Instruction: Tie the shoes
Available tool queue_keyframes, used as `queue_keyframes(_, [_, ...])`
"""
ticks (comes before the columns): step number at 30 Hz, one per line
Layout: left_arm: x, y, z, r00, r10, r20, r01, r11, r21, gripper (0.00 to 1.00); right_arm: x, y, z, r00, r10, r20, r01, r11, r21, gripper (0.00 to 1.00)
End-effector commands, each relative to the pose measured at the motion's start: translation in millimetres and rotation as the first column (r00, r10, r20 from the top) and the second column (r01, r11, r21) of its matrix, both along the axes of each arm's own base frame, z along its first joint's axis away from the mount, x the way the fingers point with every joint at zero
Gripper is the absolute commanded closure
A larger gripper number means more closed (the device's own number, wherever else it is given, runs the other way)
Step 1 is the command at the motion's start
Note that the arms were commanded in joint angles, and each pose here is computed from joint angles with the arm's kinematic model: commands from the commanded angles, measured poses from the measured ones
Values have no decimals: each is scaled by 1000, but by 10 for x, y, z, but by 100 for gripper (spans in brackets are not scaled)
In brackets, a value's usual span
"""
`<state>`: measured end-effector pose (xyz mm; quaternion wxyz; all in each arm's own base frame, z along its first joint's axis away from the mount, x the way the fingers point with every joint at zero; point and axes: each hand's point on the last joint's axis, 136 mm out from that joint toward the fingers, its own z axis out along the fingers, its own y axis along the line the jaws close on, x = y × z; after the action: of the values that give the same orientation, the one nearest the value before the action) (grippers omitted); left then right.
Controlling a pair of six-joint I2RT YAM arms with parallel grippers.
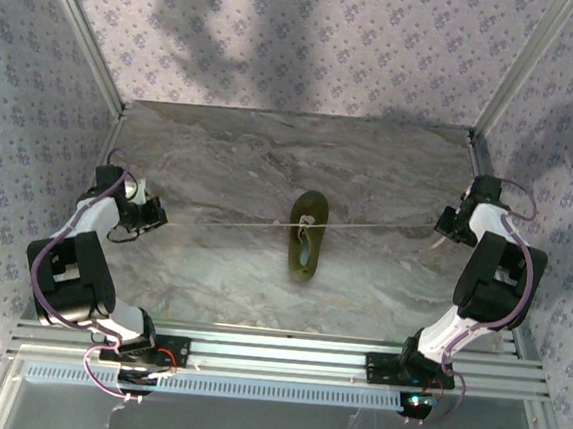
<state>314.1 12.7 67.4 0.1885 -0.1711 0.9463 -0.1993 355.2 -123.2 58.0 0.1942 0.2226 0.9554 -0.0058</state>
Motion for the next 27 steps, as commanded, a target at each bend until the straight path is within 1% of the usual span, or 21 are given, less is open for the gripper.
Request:
queue_keyframes(1, [-25,148,6,999,44,-15,-43,998,42,100,66,23,140,998,-22,59,25,998,-50,100])
queue_keyframes(5, [-107,7,-73,998,-7,-60,12,997,80,100,30,472,68,997,50,52,-49,999,-15,99])
queue_keyframes(6, [-131,-33,-80,998,-27,-65,33,995,98,98,8,573,45,997,66,47,-66,998,-9,95])
queue_keyframes(7, [-155,-58,-76,997,-42,-69,50,991,120,89,-11,664,37,996,83,43,-83,997,-5,89])
queue_keyframes(8, [-171,-80,-66,996,-56,-69,65,988,140,85,-36,718,29,995,93,35,-93,996,-7,83])
queue_keyframes(10, [-182,-110,4,995,-84,-57,93,979,183,79,-81,812,46,993,117,21,-117,993,-13,71])
queue_keyframes(13, [-164,-143,167,992,-126,-24,129,965,229,73,-128,901,176,988,149,34,-148,989,-20,55])
queue_keyframes(15, [-151,-178,287,986,-169,0,163,950,266,71,-138,969,312,981,179,71,-178,984,-18,50])
queue_keyframes(17, [-127,-298,416,969,-243,42,223,935,277,71,-157,1092,434,968,223,113,-225,974,-2,47])
queue_keyframes(20, [-77,-634,561,908,-400,124,354,891,283,70,-224,1355,573,937,310,161,-316,949,11,46])
queue_keyframes(21, [-71,-766,582,879,-456,139,403,867,294,70,-250,1442,599,928,334,168,-340,940,10,46])
queue_keyframes(23, [-55,-1017,592,816,-558,153,492,808,323,70,-299,1621,624,905,384,181,-392,920,11,46])
queue_keyframes(26, [-52,-1405,520,700,-701,137,624,694,360,69,-369,1900,629,874,439,210,-454,890,31,46])
queue_keyframes(27, [-51,-1536,490,656,-744,127,664,649,372,69,-392,1993,623,863,454,222,-473,880,42,46])
